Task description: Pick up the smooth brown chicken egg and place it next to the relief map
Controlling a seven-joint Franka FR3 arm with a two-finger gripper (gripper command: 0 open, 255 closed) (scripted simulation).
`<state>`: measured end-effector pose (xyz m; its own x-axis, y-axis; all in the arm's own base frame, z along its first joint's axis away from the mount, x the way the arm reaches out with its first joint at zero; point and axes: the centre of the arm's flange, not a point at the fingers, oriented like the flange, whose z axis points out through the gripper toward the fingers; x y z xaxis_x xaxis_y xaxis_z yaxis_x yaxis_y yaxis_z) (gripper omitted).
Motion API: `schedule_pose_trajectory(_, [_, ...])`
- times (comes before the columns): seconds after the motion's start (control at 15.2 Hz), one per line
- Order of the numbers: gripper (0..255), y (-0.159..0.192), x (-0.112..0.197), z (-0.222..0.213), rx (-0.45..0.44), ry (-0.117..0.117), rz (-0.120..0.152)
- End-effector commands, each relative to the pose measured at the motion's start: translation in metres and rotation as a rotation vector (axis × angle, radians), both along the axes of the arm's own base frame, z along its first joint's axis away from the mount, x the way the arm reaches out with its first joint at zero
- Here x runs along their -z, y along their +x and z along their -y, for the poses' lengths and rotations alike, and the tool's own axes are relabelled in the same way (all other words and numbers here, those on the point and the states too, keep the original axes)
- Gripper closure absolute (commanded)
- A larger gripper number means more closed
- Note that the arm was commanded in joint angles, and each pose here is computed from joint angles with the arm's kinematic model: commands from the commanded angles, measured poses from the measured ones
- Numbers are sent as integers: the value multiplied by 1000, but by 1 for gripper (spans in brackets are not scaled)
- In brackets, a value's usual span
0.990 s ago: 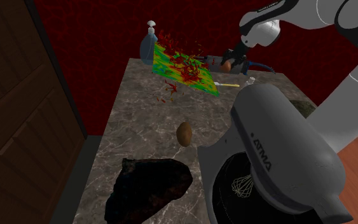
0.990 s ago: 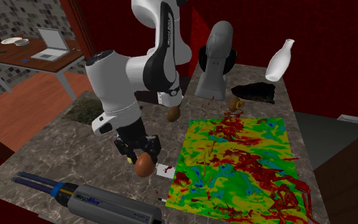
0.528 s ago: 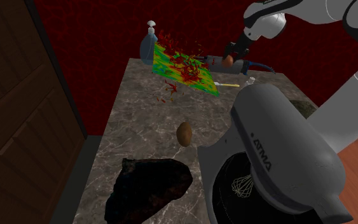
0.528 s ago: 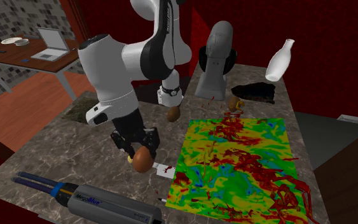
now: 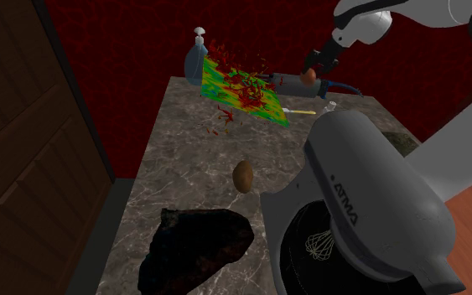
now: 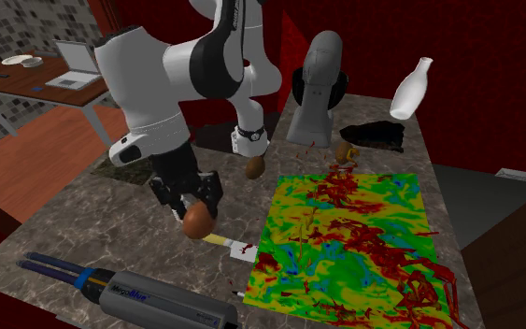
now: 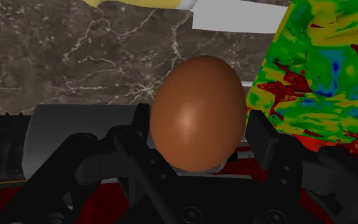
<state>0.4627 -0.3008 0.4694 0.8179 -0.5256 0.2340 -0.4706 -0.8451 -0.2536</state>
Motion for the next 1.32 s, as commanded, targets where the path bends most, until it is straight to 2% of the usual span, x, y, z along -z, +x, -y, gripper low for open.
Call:
schedule_pose_trajectory(0.0, [255,-19,0,15,0,0,1])
schedule_pose_trajectory(1.25, [255,-221,-1,164,0,0,1])
